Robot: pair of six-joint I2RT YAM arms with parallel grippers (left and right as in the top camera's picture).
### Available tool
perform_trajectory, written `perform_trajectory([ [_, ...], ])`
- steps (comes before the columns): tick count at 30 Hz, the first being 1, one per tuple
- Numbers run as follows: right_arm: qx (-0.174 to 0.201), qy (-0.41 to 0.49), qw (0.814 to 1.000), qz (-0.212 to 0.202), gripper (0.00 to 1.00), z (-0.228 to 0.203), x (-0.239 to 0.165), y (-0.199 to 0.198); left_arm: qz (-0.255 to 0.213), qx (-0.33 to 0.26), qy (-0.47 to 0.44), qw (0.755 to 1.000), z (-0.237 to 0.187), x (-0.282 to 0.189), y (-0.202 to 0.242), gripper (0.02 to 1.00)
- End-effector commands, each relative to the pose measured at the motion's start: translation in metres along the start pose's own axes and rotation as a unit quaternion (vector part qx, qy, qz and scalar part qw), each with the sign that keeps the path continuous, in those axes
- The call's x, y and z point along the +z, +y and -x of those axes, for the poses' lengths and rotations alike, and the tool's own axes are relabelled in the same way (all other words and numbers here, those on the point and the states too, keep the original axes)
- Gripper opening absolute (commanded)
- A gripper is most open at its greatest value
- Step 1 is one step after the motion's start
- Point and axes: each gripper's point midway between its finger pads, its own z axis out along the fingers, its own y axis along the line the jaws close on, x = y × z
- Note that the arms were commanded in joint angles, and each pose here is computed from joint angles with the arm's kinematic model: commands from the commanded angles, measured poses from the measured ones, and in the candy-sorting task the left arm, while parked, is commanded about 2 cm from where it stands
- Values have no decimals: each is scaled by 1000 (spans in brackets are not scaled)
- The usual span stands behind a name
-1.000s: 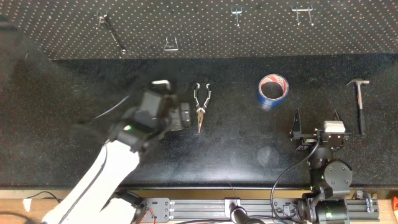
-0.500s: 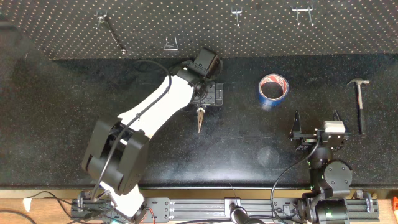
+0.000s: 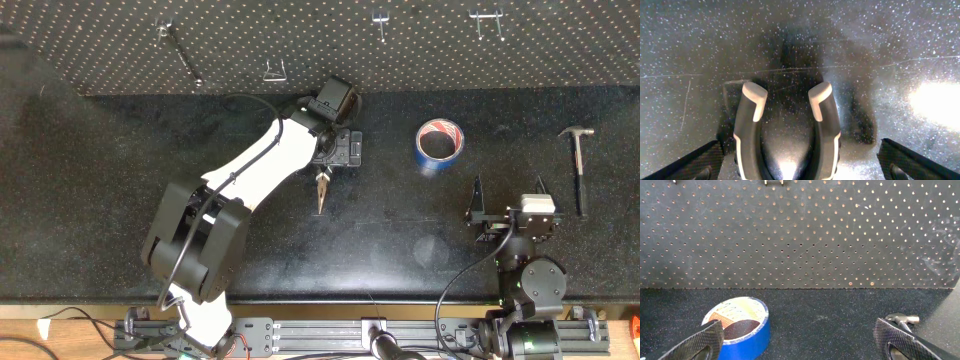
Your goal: Place Tools Onto Pegboard
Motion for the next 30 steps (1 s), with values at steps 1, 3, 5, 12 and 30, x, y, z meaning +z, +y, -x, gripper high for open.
perform_trajectory([
  [1, -9, 3, 1000, -2, 976, -2, 0, 0, 21, 3, 23, 1000, -7, 8, 10, 998],
  [3, -9, 3, 1000, -2, 976, -2, 0, 0, 26, 3, 26, 999, -8, 11, 12, 998],
  [5, -9, 3, 1000, -2, 976, -2, 0, 0, 39, 15, 20, 999, -6, 12, 16, 1000],
  [12, -9, 3, 1000, -2, 976, -2, 0, 0, 47, 18, 24, 998, -7, 17, 19, 991],
  [30, -9, 3, 1000, -2, 976, -2, 0, 0, 40, 18, 26, 999, -8, 17, 16, 507],
])
